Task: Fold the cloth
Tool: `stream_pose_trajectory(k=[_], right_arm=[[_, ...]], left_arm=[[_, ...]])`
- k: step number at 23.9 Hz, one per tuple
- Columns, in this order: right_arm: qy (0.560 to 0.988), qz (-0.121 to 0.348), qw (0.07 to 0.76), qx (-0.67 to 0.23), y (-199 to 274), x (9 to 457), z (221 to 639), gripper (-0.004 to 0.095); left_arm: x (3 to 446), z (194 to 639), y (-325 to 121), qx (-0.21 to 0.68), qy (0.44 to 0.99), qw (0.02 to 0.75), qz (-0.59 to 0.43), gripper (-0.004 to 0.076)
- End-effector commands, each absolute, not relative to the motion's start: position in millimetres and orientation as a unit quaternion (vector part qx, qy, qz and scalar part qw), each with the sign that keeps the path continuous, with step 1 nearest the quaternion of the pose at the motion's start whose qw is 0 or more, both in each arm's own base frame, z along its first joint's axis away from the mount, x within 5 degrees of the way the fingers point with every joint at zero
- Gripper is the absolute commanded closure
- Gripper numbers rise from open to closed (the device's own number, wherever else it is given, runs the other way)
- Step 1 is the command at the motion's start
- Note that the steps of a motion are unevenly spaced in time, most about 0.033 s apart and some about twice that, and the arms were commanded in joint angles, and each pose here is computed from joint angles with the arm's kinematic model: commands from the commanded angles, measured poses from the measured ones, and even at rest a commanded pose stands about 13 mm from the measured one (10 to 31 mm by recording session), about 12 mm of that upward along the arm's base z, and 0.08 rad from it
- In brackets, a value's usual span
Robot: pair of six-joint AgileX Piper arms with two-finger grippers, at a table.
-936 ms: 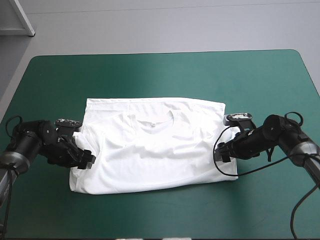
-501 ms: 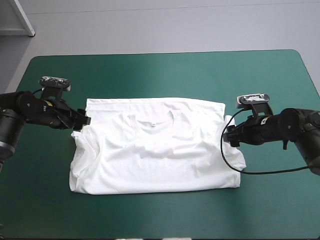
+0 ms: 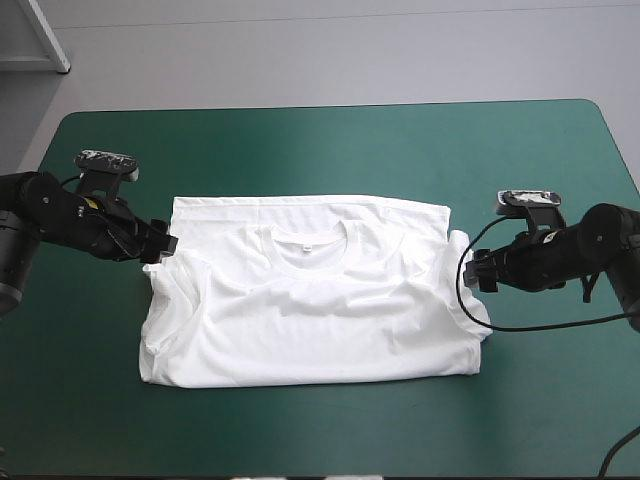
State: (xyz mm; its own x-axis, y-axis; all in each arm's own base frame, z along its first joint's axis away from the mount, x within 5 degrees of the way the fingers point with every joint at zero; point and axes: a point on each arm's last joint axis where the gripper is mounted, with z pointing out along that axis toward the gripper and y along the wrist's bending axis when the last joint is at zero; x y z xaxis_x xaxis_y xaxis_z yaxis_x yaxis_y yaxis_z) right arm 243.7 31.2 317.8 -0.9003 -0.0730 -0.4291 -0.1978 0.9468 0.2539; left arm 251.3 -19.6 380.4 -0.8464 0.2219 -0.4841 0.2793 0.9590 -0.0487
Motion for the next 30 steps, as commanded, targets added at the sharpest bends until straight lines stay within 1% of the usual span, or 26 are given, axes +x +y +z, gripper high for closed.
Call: stream_pose_trajectory(k=[1, 2, 4, 5, 6, 7, 11, 13, 14, 17, 21, 24, 27, 30], right_arm=[[0.951, 0.18, 0.241, -0.071, 35, 229, 336, 0.0143], [0.95, 0.188, 0.24, -0.069, 36, 225, 334, 0.0143], [0.951, 0.199, 0.229, -0.068, 38, 214, 328, 0.0174], [0.952, 0.2, 0.218, -0.071, 39, 208, 322, 0.0224], [0.953, 0.201, 0.214, -0.076, 41, 205, 320, 0.0248], [0.954, 0.204, 0.202, -0.088, 45, 199, 315, 0.0272], [0.952, 0.213, 0.178, -0.127, 64, 189, 313, 0.0278], [0.95, 0.219, 0.173, -0.142, 75, 186, 314, 0.0278], [0.949, 0.218, 0.17, -0.149, 79, 184, 313, 0.0278], [0.953, 0.199, 0.163, -0.158, 84, 181, 311, 0.0278], [0.963, 0.155, 0.158, -0.157, 82, 180, 308, 0.0278], [0.968, 0.134, 0.154, -0.146, 78, 181, 307, 0.0278], [0.973, 0.12, 0.142, -0.139, 75, 180, 305, 0.0278], [0.974, 0.119, 0.138, -0.137, 75, 181, 304, 0.0278]], left_arm=[[238, 380, -15, 0.106, 0.97, 0.217, -0.037, 0.0167], [237, 373, -13, 0.097, 0.973, 0.205, -0.032, 0.0167], [231, 349, -13, 0.088, 0.982, 0.163, -0.034, 0.0167], [228, 333, -13, 0.086, 0.986, 0.136, -0.038, 0.0167], [226, 326, -13, 0.086, 0.988, 0.124, -0.038, 0.0167], [222, 308, -13, 0.083, 0.99, 0.103, -0.04, 0.0167], [210, 267, -12, 0.076, 0.994, 0.06, -0.041, 0.0167], [208, 251, -12, 0.074, 0.995, 0.054, -0.038, 0.017], [208, 244, -12, 0.074, 0.995, 0.047, -0.039, 0.0185], [211, 232, -12, 0.072, 0.996, 0.032, -0.041, 0.0215], [216, 226, -14, 0.066, 0.996, 0.033, -0.051, 0.0288], [216, 221, -18, 0.065, 0.995, 0.034, -0.07, 0.0367], [213, 211, -19, 0.07, 0.994, 0.03, -0.077, 0.0456], [210, 201, -18, 0.079, 0.994, 0.027, -0.074, 0.0565]])
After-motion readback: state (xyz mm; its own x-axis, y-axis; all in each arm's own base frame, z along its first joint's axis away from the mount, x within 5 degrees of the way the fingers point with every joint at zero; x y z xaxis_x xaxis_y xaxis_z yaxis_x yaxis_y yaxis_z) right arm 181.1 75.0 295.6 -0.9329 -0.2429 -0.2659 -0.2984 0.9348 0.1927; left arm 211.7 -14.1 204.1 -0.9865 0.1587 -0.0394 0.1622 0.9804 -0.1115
